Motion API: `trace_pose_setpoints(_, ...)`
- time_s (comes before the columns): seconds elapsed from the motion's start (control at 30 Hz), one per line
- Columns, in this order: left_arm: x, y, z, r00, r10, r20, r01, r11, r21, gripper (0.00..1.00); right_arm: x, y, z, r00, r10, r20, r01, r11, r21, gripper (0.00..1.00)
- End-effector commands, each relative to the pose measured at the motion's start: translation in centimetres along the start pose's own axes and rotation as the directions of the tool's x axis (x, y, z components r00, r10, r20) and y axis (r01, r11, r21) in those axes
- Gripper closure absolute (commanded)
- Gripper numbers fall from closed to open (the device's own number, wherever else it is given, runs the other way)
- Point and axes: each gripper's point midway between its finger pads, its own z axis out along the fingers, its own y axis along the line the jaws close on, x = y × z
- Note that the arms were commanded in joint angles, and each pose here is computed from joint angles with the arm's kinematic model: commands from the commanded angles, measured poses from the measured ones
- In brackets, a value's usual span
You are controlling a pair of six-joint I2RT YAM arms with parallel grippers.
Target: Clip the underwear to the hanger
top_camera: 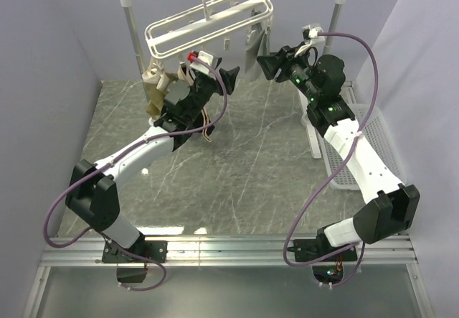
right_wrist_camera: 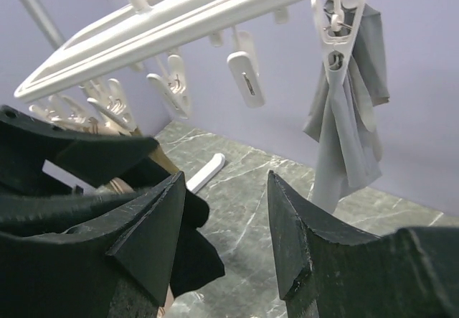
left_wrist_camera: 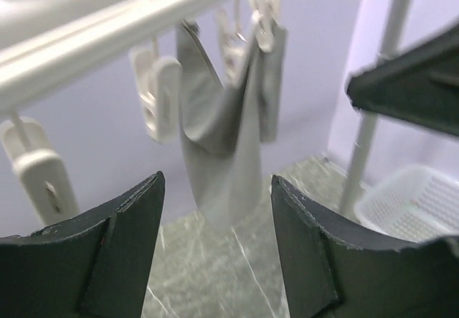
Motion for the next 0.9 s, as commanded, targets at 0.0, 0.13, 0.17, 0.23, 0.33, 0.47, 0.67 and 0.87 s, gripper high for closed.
trace_pose_setpoints(0.0,-4.6,1.3,1.6,0.989,0.004,0.146,0.009,0.996,-0.085,0.34,-3.0,-0.3,0.3,0.997,-0.019,0.072,0.017,1.0,0.021,0.43)
trace_pose_setpoints(0.13,-4.4,2.1,2.8,0.988,0.008,0.155,0.013,0.991,-0.131,0.35,-2.8,-0.5,0.5,0.997,-0.009,0.07,0.008,1.0,0.024,0.43)
trace_pose_setpoints(0.17,-3.9,2.2,3.1,0.989,0.013,0.148,0.007,0.991,-0.136,0.35,-2.9,-0.7,0.4,0.997,-0.009,0.073,0.007,1.0,0.029,0.43)
trace_pose_setpoints(0.23,-3.9,2.4,3.6,0.988,0.016,0.154,0.007,0.989,-0.148,0.35,-3.0,-0.6,0.5,0.997,-0.008,0.076,0.006,1.0,0.027,0.43)
trace_pose_setpoints(0.33,-3.6,2.6,4.1,0.987,0.022,0.157,0.003,0.987,-0.16,0.35,-3.1,-0.9,0.6,0.997,-0.004,0.08,0.001,1.0,0.031,0.43)
trace_pose_setpoints(0.47,-3.3,3.0,4.9,0.983,0.058,0.173,-0.027,0.984,-0.175,0.36,-3.3,-0.4,0.6,0.997,0.002,0.083,-0.003,1.0,0.006,0.43)
trace_pose_setpoints(0.67,-3.3,3.2,5.9,0.976,0.104,0.194,-0.066,0.978,-0.197,0.41,-3.2,-0.2,0.7,0.997,0.005,0.079,-0.004,1.0,-0.009,0.43)
trace_pose_setpoints(0.87,-4.1,3.3,6.2,0.964,0.137,0.226,-0.092,0.975,-0.201,0.46,-3.0,-0.2,0.5,0.997,-0.004,0.077,0.004,1.0,-0.008,0.43)
